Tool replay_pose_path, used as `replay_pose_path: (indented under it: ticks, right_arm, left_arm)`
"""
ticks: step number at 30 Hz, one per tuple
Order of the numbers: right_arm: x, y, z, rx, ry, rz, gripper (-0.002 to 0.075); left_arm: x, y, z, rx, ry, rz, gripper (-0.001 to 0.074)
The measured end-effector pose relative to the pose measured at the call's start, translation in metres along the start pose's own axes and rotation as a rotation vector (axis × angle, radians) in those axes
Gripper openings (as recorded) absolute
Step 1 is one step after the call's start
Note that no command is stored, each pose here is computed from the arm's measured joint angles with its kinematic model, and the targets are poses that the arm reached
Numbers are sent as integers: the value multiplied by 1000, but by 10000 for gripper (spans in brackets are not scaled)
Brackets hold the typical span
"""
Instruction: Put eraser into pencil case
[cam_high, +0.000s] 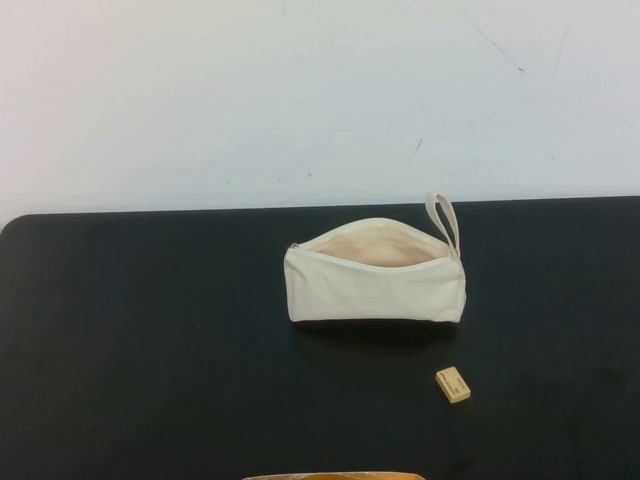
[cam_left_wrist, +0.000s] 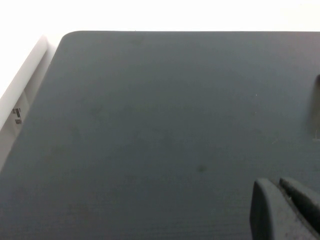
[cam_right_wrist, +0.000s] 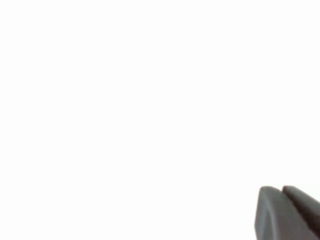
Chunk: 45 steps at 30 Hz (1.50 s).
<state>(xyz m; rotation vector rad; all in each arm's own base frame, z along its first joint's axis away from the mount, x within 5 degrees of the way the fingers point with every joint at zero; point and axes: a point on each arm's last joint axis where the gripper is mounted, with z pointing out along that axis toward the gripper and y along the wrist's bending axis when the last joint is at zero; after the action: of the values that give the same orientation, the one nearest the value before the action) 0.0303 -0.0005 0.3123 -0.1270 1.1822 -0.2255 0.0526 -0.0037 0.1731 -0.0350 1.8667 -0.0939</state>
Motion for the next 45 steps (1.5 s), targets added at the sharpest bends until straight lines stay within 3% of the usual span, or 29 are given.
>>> replay_pose_path:
  ticks: [5,11,14,18,21,30,40,45]
  right_arm:
    - [-13,-5,27,-50,319,13,-1]
    - [22,5,64,-144,754,79,-1]
    - [38,12,73,-178,882,158,-1]
    - [48,25,78,-219,989,361,-1]
    - [50,34,82,-289,1014,420,-1]
    - [56,53,123,-586,1076,375,-1]
    - [102,68,203,-685,1319,388,-1]
    - [126,96,228,-713,1442,264,-1]
  left_arm:
    - [0,0,0,0,0,0,-2]
    - [0,0,0,0,0,0,-2]
    - [0,0,0,0,0,0,-2]
    - [0,0,0,0,0,0,-2]
    - [0,0,0,0,0,0,-2]
    - [0,0,0,0,0,0,-2]
    - [0,0,0,0,0,0,-2]
    - [0,0,0,0,0,0,-2]
